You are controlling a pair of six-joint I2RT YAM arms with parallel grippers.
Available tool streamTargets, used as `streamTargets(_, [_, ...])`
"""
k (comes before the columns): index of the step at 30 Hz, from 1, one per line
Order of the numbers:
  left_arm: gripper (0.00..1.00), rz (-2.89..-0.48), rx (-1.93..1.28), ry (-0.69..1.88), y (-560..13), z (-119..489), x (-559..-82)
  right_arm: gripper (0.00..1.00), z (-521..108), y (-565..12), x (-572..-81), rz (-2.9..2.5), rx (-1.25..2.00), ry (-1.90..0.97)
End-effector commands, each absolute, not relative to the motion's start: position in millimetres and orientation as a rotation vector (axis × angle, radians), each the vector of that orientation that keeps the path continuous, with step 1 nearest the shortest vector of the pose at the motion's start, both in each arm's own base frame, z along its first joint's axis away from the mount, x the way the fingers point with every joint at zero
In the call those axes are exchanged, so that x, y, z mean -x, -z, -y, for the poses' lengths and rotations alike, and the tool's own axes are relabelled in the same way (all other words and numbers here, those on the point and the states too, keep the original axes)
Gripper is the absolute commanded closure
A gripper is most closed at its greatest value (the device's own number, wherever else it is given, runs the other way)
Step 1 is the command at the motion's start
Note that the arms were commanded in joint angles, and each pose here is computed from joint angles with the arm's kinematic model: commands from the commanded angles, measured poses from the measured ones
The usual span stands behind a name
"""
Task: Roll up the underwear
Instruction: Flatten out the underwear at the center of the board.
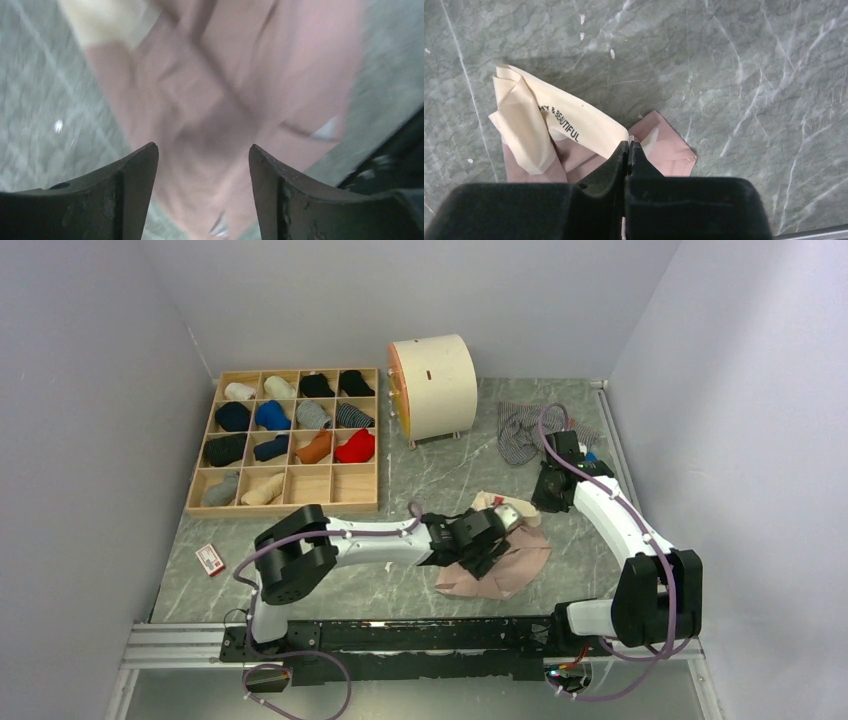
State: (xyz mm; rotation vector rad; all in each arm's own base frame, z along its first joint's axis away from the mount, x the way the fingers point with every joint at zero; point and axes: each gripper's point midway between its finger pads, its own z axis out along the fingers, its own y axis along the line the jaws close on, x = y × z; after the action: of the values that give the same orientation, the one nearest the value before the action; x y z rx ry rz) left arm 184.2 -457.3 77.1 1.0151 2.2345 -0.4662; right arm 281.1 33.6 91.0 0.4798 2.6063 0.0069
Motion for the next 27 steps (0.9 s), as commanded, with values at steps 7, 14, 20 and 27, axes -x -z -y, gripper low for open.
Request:
streamTargets(7, [0.21,-2.210,-0.589,0.601,-126,384,-244,1.00,-35,-101,-294,-2.532,-0.518,-0.103])
streamTargets(14, [0.23,-2.179,-0.709,0.807,-133,423,-264,1.00,-40,-104,-295,-2.530,-0.510,-0.144])
streamTargets(20, [0.26,-2.290,-0.675,0.838,-96,459,-283,1.00,-40,-100,-294,-2.529,-0.516,-0.158])
streamTargets(27, [0.32,-2.323,-0.556,0.863,-78,474,-299,1.00,-39,-106,-297,-2.522,-0.503,-0.166])
